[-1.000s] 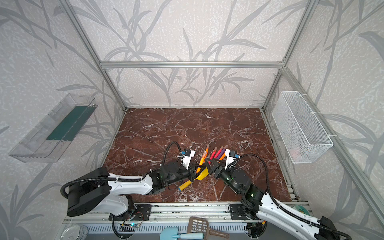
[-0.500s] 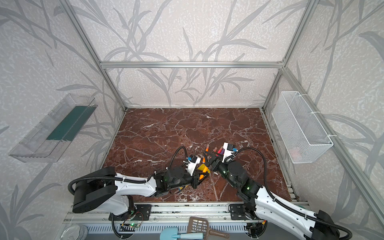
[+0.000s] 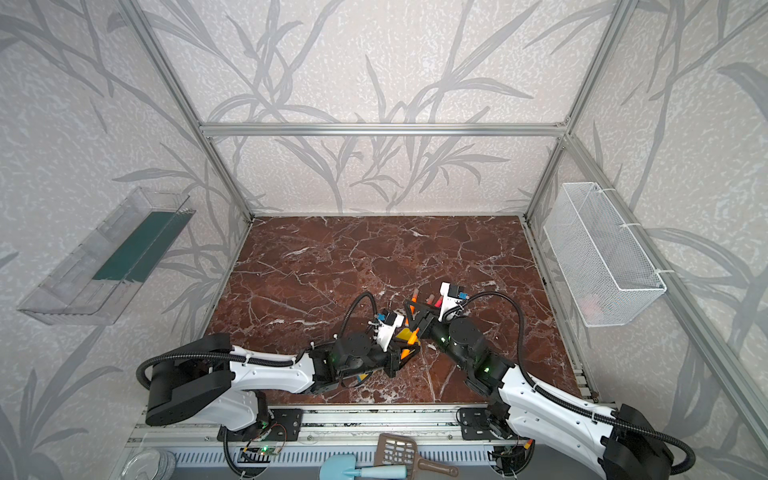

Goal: Insert the pens into the pen caps
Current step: 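Push the cap down onto the orange marker tip with the right gripper, then open the right gripper and draw it back while the left holds the capped marker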

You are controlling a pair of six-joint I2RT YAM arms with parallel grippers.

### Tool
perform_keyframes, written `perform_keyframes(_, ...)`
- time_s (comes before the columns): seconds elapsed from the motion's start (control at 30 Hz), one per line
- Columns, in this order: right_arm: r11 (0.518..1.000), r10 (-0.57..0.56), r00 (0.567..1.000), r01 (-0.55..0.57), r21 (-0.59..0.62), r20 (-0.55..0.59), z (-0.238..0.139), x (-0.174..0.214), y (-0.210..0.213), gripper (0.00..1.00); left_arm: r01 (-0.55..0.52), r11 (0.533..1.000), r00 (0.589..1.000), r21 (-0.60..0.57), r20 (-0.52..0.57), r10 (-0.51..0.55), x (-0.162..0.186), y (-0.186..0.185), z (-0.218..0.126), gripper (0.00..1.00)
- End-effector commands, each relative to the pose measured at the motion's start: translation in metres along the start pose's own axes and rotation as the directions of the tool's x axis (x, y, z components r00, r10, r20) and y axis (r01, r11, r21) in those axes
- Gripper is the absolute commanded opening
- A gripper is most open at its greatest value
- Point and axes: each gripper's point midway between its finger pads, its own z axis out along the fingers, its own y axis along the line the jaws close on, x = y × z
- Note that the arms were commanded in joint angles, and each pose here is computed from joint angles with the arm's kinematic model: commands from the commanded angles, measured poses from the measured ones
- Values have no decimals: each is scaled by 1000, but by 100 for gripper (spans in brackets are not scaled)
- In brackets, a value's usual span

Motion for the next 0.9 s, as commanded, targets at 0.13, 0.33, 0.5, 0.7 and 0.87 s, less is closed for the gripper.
perform_keyframes(0.13, 999, 16, 1000, -15, -48, 25, 0, -9, 13, 31, -18, 1000, 1000, -16, 23, 19, -6, 0, 2, 0)
perform_keyframes(0.33, 999, 16, 1000, -16, -43, -8, -1, 0, 8, 13, -17, 1000, 999, -26, 42, 18, -11, 1, -1, 0)
perform_keyframes(0.5, 999, 9, 998, -12, -52, -59, -1, 12, 6, 0, -3, 1000, 998, -28, 64, 5, -23, 4, -6, 0)
perform_keyframes(0.7, 993, -10, 997, 2, -117, -74, -2, 24, 6, 0, 54, 998, 994, 43, 95, -58, -50, 9, -15, 0)
perform_keyframes(0.87, 972, -38, 998, 24, -234, -55, -6, 29, 17, 0, 59, 995, 991, 86, 115, -69, -72, 3, -23, 0)
